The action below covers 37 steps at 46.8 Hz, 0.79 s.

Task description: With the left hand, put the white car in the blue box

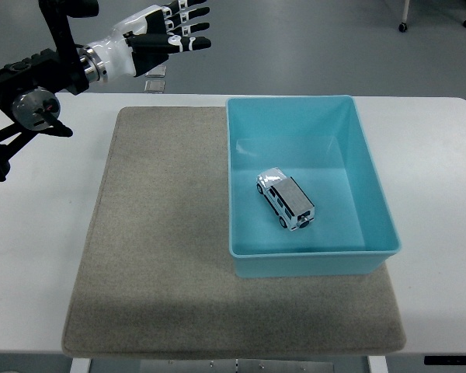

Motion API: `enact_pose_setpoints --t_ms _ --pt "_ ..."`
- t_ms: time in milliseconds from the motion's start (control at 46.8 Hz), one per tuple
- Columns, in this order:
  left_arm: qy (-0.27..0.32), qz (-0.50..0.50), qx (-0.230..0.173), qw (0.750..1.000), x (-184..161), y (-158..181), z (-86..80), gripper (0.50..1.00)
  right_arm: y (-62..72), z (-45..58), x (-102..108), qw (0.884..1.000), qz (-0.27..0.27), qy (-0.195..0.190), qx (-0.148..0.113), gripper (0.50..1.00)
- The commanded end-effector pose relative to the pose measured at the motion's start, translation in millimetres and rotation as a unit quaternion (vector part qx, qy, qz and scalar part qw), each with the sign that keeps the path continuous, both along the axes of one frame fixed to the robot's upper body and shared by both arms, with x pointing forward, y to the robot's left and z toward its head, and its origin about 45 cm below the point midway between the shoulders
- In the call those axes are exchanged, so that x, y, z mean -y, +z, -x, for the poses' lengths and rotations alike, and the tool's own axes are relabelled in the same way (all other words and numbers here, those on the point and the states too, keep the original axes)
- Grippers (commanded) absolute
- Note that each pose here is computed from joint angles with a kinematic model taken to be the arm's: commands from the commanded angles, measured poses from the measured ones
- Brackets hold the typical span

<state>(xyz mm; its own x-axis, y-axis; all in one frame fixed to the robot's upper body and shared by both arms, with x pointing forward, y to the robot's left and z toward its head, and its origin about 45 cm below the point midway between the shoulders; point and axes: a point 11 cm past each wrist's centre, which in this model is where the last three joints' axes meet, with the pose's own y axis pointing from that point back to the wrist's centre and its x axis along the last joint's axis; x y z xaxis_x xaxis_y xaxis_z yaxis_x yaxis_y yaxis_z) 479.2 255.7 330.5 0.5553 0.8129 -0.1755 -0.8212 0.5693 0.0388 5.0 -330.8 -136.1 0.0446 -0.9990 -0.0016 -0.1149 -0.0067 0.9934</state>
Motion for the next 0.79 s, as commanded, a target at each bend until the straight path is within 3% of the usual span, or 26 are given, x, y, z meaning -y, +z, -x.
enact_pose_setpoints --t_ms 0,321,769 --pt "0.016 0.05 -0.029 0.998 -15.1 -9.2 3.5 1.0 0.0 0.0 0.0 1.0 0.0 0.0 0.0 0.936" --pt "0.068 0.19 -0.088 0.975 -70.1 -39.5 20.1 1.0 0.0 0.0 0.0 1.0 0.0 0.0 0.0 0.936" --pt "0.066 0.206 -0.109 0.97 -67.7 -49.2 23.5 1.0 -0.2 2.7 -2.6 1.0 -0.007 -0.002 -0.002 0.936"
